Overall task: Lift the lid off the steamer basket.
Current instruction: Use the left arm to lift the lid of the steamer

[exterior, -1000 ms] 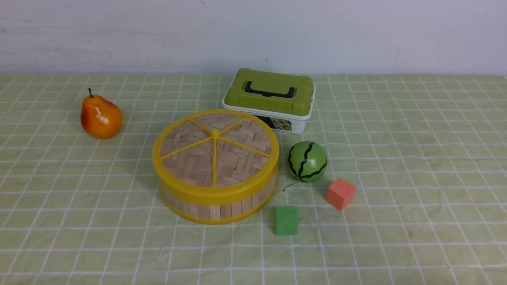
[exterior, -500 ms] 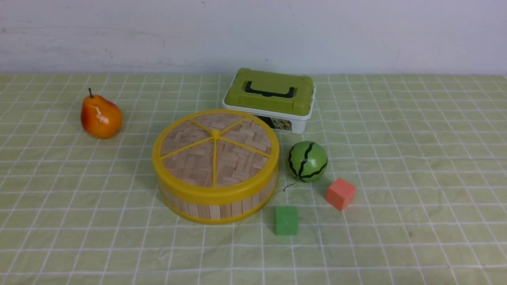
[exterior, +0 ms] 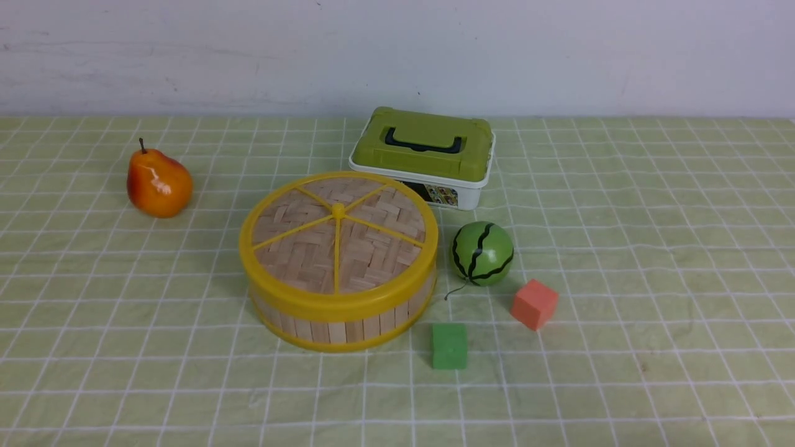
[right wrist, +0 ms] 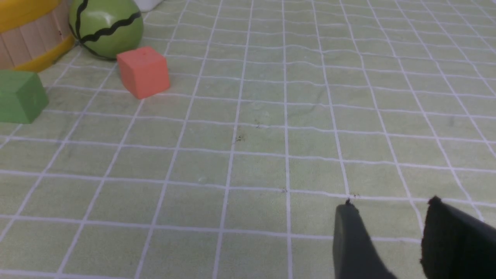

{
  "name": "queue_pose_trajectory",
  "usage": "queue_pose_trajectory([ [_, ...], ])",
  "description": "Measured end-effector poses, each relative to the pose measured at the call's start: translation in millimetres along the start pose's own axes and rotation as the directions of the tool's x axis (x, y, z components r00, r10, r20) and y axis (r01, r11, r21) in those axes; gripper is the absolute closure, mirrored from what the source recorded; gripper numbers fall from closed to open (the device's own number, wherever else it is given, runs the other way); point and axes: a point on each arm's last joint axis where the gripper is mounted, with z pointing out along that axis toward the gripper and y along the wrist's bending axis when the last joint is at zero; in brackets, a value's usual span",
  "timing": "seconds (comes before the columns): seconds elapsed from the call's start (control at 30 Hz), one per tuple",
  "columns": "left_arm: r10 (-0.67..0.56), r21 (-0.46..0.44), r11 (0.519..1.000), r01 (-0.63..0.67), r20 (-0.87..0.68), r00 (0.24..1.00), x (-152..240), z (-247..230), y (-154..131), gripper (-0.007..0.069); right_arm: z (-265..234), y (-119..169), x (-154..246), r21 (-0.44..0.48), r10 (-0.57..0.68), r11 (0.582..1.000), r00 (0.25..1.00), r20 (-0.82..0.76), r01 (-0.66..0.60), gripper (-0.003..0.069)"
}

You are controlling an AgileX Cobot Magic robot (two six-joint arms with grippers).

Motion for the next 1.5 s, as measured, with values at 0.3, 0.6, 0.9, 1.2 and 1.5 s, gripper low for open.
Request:
queue_pose_trajectory([
  [0.3,0.000,0.000,1.000,0.000,0.321,0.947,-29,-5,0,0.0414,0,0,0,0.000,0.000,1.000,1.000,0.000,0.000,0.0417],
  [0.6,-0.065,0.036,0.998,0.054,0.603,0.795,-55,-18,0,0.0407,0,0,0,0.000,0.000,1.000,1.000,0.000,0.000,0.0417],
  [0.9,-0.519,0.423,0.854,0.303,0.727,0.449,-85,-46,2,0.0393,0,0,0,0.000,0.000,1.000,1.000,0.000,0.000,0.0417],
  [1.2,-0.387,0.213,0.922,0.323,0.481,0.787,-180,-46,-7,0.0389,0,0,0,0.000,0.000,1.000,1.000,0.000,0.000,0.0417],
  [1.5,-0.401,0.101,0.916,0.388,0.229,0.887,-204,41,-7,0.0392,0,0,0,0.000,0.000,1.000,1.000,0.000,0.000,0.0417],
])
